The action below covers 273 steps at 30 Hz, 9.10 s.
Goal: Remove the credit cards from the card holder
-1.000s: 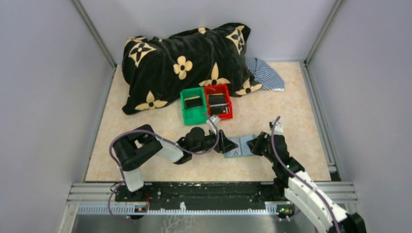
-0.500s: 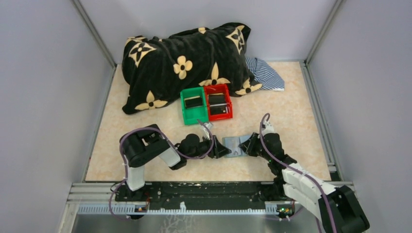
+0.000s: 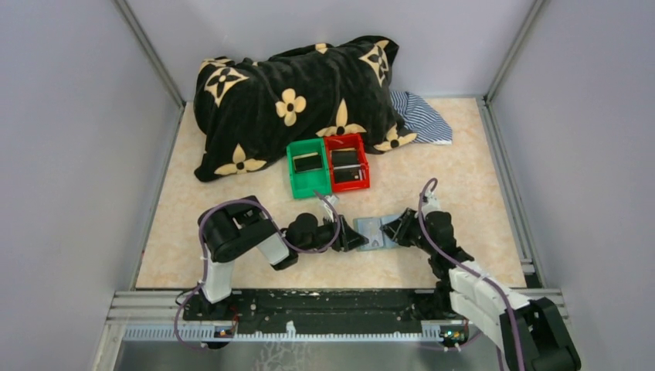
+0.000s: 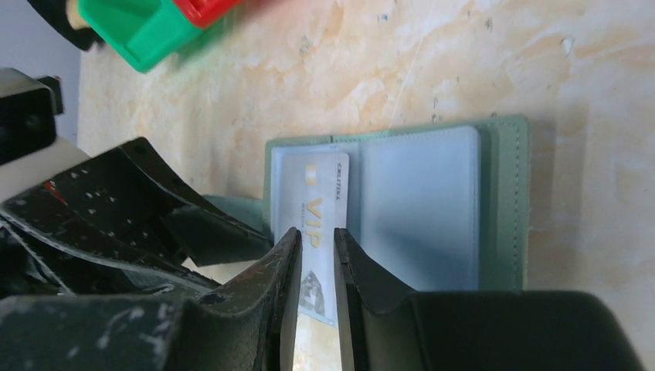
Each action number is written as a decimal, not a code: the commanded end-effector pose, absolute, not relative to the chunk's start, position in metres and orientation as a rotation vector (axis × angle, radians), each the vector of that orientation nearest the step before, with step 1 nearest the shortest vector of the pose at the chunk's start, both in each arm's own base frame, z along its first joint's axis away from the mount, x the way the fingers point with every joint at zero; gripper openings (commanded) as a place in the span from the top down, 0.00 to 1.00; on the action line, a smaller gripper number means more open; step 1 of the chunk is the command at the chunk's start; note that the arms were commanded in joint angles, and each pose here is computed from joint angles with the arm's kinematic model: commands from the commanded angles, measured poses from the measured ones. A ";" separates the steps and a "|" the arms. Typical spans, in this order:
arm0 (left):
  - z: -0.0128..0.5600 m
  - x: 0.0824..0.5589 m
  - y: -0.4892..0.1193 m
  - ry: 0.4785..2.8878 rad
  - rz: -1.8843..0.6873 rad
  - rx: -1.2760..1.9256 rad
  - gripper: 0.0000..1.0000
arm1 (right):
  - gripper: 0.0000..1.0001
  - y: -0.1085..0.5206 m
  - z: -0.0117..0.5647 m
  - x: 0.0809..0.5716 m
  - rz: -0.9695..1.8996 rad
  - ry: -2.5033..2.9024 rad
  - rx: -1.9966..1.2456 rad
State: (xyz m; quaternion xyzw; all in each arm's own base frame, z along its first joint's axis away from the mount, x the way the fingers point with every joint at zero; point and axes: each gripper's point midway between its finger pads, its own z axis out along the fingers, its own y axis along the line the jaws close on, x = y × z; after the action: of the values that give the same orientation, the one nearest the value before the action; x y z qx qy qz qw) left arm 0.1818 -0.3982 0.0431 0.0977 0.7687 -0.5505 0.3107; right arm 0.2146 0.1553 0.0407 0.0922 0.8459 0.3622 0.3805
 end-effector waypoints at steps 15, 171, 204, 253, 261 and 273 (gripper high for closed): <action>0.045 0.187 -0.405 2.021 -1.485 0.271 0.48 | 0.78 0.157 0.026 0.211 0.970 2.185 0.212; -0.016 0.211 -0.419 2.372 -1.522 -0.080 0.59 | 1.00 0.083 0.086 0.203 0.717 1.941 0.650; 0.135 0.153 -0.374 1.719 -1.674 0.517 0.56 | 1.00 0.176 0.259 0.334 0.838 1.827 -0.196; 0.115 0.188 -0.203 1.875 -0.961 -0.141 0.49 | 1.00 0.406 0.152 0.418 0.732 1.579 -1.541; 0.119 0.188 -0.200 1.862 -0.961 -0.144 0.50 | 1.00 0.408 0.151 0.430 0.692 1.630 -1.523; 0.120 0.189 -0.200 1.849 -0.958 -0.131 0.51 | 1.00 0.408 0.149 0.430 0.738 1.771 -1.482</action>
State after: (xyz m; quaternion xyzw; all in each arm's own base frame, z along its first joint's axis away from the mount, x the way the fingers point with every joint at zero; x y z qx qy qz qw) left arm 0.1870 -0.1999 0.1158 -0.0566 0.7710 -0.3951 0.4963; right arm 0.4347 0.3999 0.1378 -0.5764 0.6841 0.2737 0.3533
